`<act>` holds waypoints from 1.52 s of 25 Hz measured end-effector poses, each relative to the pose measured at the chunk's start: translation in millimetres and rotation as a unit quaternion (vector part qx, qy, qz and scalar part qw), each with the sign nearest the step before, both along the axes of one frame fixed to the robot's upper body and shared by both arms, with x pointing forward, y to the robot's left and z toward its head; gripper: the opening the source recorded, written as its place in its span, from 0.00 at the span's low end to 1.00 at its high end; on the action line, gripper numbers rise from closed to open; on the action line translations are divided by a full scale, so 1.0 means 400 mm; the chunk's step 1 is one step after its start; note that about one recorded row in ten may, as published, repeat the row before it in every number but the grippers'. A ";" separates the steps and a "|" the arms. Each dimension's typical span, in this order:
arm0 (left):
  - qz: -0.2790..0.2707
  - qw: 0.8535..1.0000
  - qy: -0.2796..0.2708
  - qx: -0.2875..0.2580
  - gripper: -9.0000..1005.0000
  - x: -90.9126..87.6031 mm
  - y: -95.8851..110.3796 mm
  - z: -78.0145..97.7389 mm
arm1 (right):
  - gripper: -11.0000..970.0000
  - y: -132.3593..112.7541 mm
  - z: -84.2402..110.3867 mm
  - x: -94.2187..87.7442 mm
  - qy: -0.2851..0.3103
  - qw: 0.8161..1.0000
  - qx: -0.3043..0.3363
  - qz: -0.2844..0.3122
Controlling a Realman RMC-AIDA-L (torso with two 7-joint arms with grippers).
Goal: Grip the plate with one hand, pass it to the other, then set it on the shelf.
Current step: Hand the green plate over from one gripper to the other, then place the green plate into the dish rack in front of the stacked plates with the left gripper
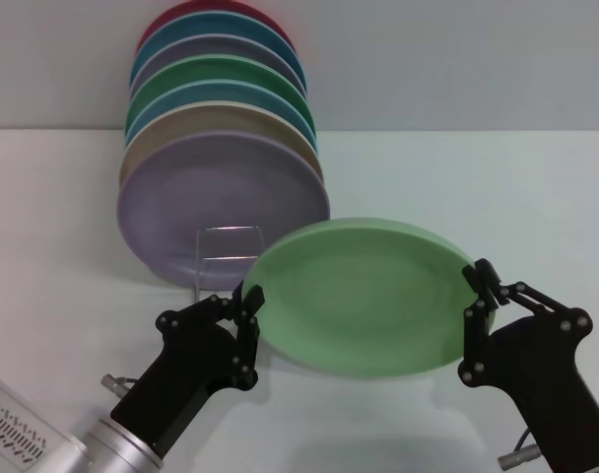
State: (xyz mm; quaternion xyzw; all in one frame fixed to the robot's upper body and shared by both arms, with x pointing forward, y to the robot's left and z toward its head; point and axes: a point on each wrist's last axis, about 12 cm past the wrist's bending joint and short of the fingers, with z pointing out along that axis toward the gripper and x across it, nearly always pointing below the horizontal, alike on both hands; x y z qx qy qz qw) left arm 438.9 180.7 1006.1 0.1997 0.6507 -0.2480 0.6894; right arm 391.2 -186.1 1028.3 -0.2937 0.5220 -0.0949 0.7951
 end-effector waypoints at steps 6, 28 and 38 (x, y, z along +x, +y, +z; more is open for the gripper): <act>0.002 1.000 0.000 0.001 0.06 0.001 0.001 0.000 | 0.03 0.001 -0.001 0.003 0.002 1.000 -0.002 0.001; 0.028 1.000 -0.007 0.002 0.05 -0.009 0.013 0.000 | 0.12 0.001 0.000 -0.001 -0.005 1.000 -0.013 0.007; 0.081 0.996 -0.035 -0.031 0.05 -0.029 0.067 0.016 | 0.24 0.005 0.023 -0.043 -0.036 0.998 0.039 0.036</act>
